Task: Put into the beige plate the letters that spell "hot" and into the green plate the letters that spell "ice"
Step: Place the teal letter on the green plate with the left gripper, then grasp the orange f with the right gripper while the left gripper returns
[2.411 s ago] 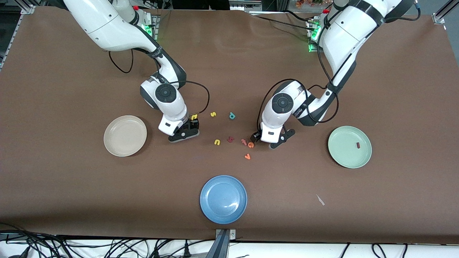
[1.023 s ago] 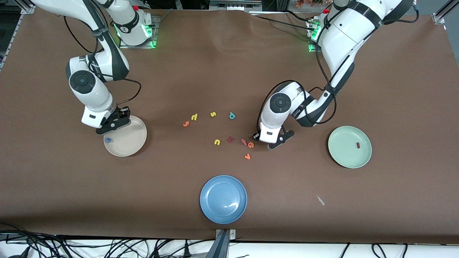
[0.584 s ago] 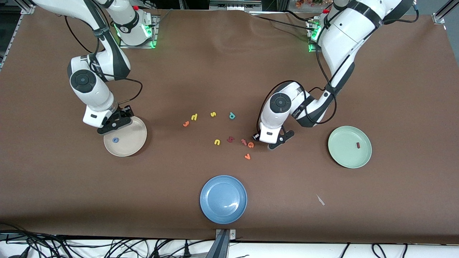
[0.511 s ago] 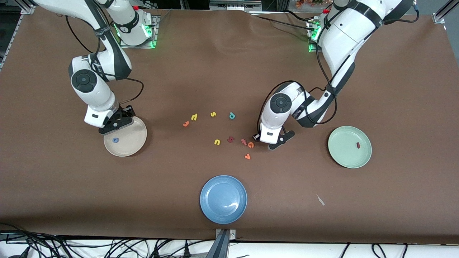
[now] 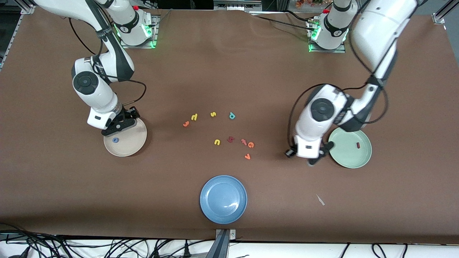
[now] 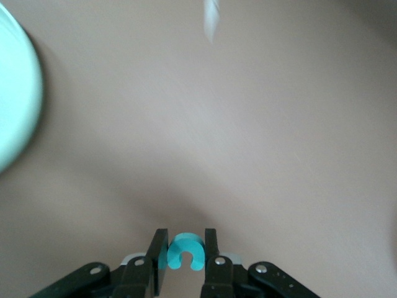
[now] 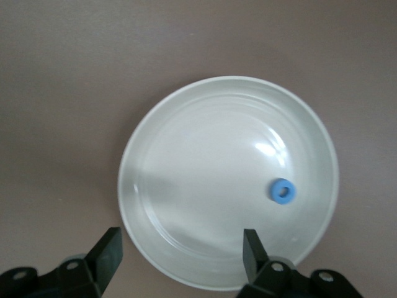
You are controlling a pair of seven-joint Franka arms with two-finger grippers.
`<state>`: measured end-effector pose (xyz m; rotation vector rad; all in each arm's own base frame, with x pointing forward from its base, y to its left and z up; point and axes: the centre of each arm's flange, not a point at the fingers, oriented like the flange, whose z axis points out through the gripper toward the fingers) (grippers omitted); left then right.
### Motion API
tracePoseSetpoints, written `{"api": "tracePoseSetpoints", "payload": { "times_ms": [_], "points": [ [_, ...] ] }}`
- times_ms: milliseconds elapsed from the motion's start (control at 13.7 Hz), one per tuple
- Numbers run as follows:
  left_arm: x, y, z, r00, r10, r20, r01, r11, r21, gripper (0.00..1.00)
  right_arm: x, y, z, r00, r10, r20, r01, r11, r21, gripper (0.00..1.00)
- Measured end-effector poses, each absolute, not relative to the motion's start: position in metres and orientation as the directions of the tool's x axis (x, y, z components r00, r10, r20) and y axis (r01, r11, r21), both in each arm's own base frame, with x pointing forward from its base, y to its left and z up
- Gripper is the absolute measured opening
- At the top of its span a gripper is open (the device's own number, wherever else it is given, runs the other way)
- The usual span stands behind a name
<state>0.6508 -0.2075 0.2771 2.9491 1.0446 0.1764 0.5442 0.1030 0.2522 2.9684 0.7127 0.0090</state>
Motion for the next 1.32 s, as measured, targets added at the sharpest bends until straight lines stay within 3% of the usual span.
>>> {"api": "tracePoseSetpoints", "payload": {
  "times_ms": [438, 731, 877, 1315],
  "points": [
    [0.661, -0.021, 0.248, 0.897, 0.443, 0.001, 0.441, -0.893, -0.094, 0.25, 0.544, 0.127, 0.23, 0.927, 0.373, -0.029, 0.373, -0.928, 0.0, 0.87],
    [0.65, 0.034, 0.217, 0.929, 0.358, -0.092, 0.348, -0.931, -0.111, 0.26, 0.538, 0.171, 0.236, 0.97, 0.244, -0.021, 0.242, -0.968, -0.072, 0.86],
    [0.648, 0.039, 0.209, 0.931, 0.35, -0.107, 0.339, -0.935, -0.108, 0.31, 0.528, 0.21, 0.24, 0.981, 0.192, -0.019, 0.19, -0.979, -0.073, 0.86],
    [0.656, 0.011, 0.222, 0.934, 0.344, -0.097, 0.339, -0.938, -0.065, 0.9, 0.52, 0.28, 0.22, 0.996, 0.084, -0.022, 0.082, -0.992, -0.092, 0.86]
  ]
}}
